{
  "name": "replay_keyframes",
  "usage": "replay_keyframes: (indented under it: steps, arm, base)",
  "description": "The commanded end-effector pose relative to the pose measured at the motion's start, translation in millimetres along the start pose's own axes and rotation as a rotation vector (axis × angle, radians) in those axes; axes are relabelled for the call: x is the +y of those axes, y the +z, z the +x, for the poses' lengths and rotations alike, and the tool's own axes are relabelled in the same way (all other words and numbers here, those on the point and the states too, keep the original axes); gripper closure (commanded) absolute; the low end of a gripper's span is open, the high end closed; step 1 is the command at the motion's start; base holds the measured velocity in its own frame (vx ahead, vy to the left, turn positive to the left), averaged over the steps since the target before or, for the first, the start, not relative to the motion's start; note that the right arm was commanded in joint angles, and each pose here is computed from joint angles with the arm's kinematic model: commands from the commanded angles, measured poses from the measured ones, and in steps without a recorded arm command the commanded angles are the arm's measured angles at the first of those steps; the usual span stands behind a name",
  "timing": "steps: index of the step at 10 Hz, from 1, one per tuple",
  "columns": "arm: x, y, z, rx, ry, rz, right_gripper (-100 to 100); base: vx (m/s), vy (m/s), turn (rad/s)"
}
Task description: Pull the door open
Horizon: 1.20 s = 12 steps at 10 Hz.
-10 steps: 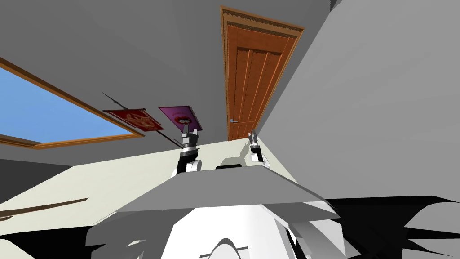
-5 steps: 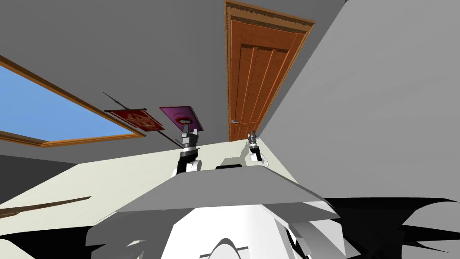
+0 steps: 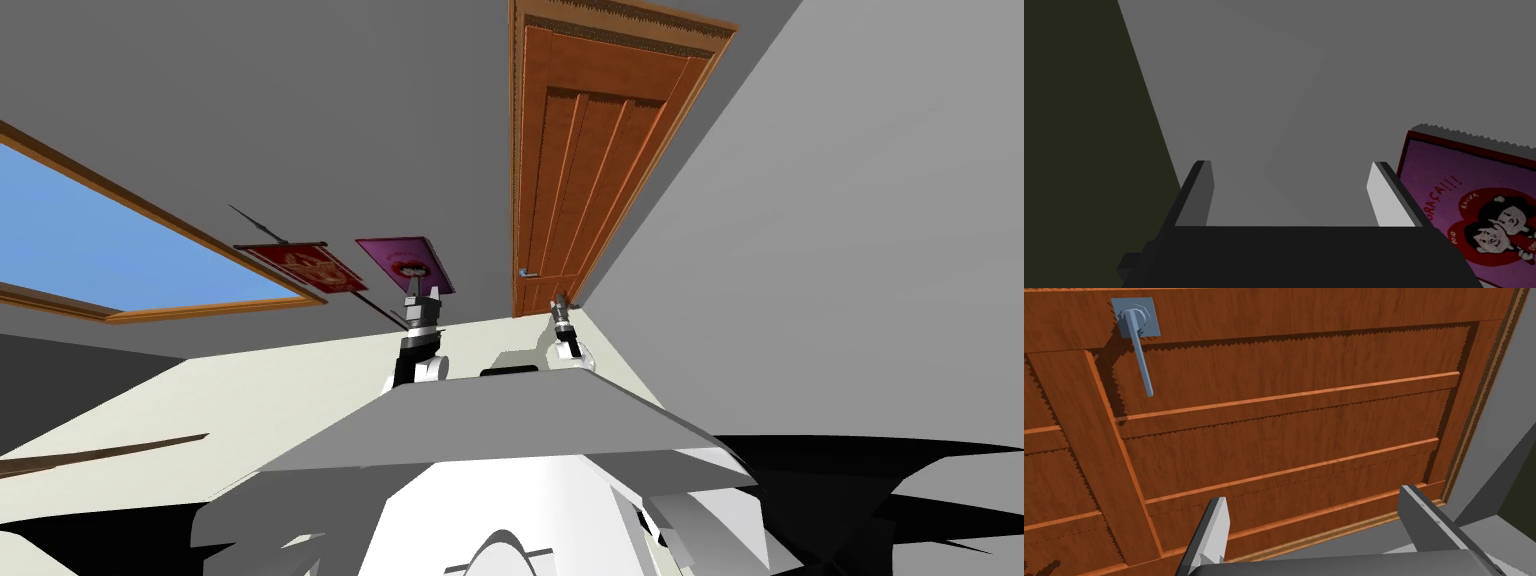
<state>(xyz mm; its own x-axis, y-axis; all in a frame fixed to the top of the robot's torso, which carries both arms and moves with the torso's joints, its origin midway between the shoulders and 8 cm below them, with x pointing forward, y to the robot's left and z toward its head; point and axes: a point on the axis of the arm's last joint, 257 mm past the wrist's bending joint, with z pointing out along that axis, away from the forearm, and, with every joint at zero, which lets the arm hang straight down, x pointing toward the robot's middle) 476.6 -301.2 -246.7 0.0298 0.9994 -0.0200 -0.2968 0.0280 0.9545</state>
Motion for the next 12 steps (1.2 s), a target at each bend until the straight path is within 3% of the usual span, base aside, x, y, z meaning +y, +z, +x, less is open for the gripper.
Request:
replay_keyframes:
  steps: [1, 12]
  arm:
    - [-11.4, -2.3, -2.7, 0.0, 0.0, 0.022, -100]
    - [-79.4, -17.5, -13.7, -0.002, 0.004, 0.156, -100]
  base:
    - [0.118, 0.011, 0.041]
    - [0.103, 0.014, 0.046]
